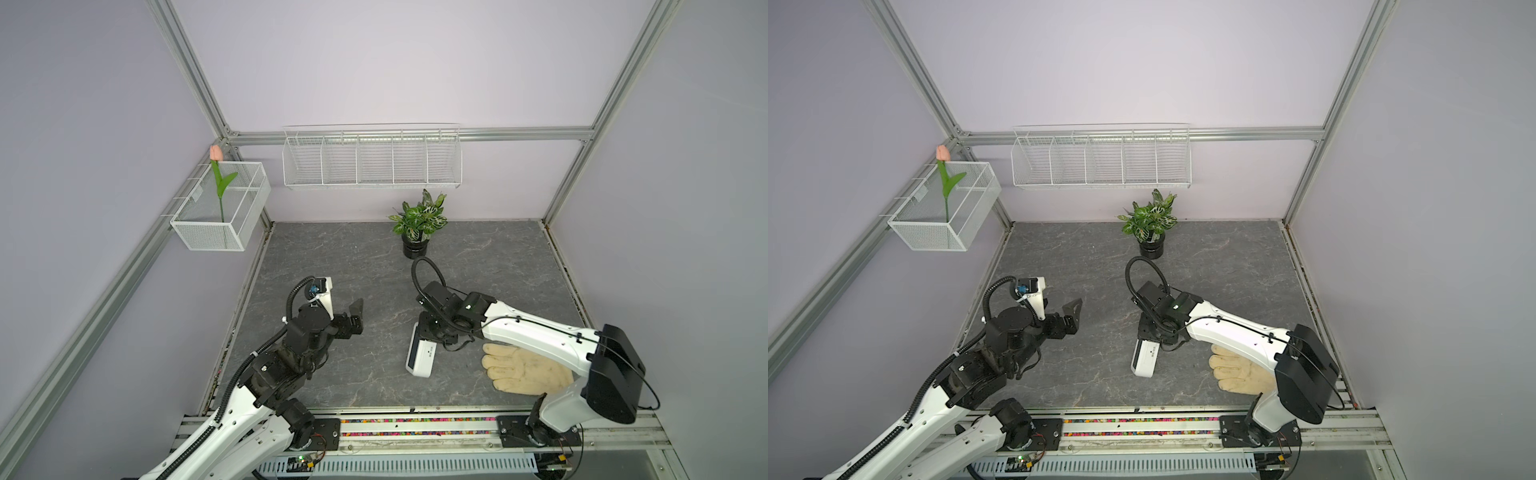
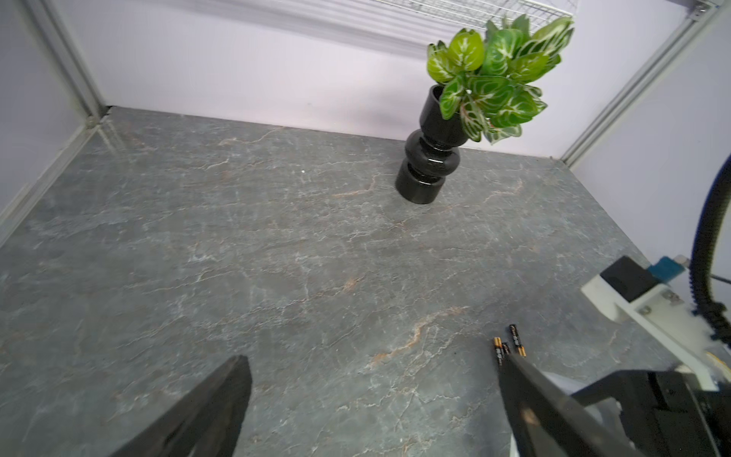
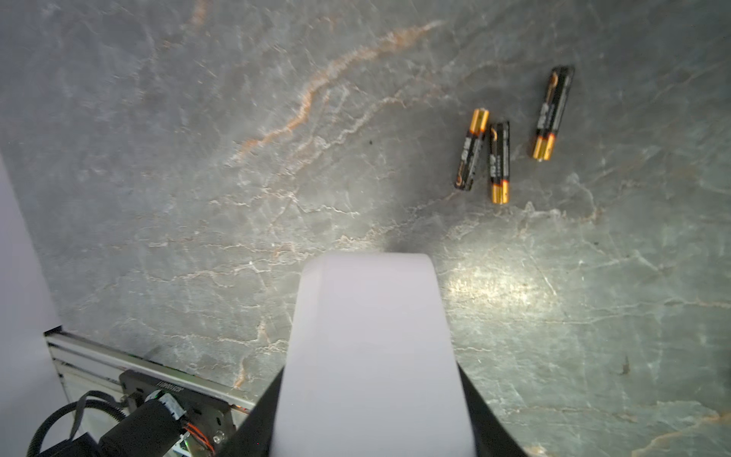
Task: Insert the battery into the alarm
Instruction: Adjust the alarm at the center of the board.
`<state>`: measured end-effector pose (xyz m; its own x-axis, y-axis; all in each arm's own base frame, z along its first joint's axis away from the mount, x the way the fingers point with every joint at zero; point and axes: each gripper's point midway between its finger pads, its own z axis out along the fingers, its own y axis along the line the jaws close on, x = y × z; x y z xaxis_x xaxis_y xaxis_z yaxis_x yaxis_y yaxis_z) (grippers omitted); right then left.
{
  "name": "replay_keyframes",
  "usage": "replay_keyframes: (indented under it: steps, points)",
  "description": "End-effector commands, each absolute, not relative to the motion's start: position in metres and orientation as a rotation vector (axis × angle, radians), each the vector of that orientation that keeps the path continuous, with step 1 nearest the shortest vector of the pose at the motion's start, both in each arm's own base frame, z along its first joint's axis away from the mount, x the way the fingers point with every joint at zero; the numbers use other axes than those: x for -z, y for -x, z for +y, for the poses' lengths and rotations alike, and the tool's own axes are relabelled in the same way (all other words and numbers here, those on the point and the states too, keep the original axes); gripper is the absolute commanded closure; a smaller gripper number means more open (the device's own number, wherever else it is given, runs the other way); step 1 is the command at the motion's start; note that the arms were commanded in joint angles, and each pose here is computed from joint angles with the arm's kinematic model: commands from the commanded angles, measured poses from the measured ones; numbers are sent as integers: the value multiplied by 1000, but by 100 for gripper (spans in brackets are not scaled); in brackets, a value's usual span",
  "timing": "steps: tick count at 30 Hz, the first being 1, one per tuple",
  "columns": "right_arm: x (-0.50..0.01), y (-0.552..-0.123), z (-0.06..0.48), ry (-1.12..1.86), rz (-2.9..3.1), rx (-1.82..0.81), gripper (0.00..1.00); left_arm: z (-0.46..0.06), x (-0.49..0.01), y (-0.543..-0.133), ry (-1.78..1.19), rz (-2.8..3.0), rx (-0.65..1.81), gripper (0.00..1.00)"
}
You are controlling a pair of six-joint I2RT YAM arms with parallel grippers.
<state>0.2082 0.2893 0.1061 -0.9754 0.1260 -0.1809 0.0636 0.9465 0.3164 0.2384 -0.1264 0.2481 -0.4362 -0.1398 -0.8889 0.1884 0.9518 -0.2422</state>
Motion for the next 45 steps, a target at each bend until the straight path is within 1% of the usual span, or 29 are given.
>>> replay_keyframes:
  steps: [1,5,7,13,17,23,28,34,37,39,41,45]
  points:
    - [-97,-199,284,-258,2967,-384,62,-109,-236,-238,59,2049,283,1]
    - [-85,-199,289,-277,3008,-341,61,-112,-224,-240,46,2109,249,4]
    - [-81,-199,290,-289,3031,-300,58,-111,-219,-240,31,2116,227,5]
    - [-71,-201,295,-309,3061,-259,56,-99,-224,-241,84,2073,186,5]
    - [-67,-204,297,-314,3072,-244,51,-104,-221,-240,72,2078,226,6]
    - [-54,-203,301,-324,3109,-217,51,-105,-215,-239,91,2085,241,6]
    - [-54,-209,301,-334,3089,-206,48,-109,-215,-237,80,2081,279,6]
    - [-53,-210,306,-347,3087,-247,38,-119,-208,-235,40,2116,321,6]
    - [-56,-213,310,-339,3075,-277,29,-128,-205,-233,-12,2143,350,6]
    - [-63,-218,314,-321,3045,-316,21,-132,-203,-231,-15,2163,374,7]
    - [-76,-224,318,-283,3002,-367,19,-137,-202,-230,-20,2188,408,8]
    - [-113,-240,315,-153,2844,-435,17,-159,-207,-226,-7,2262,532,14]
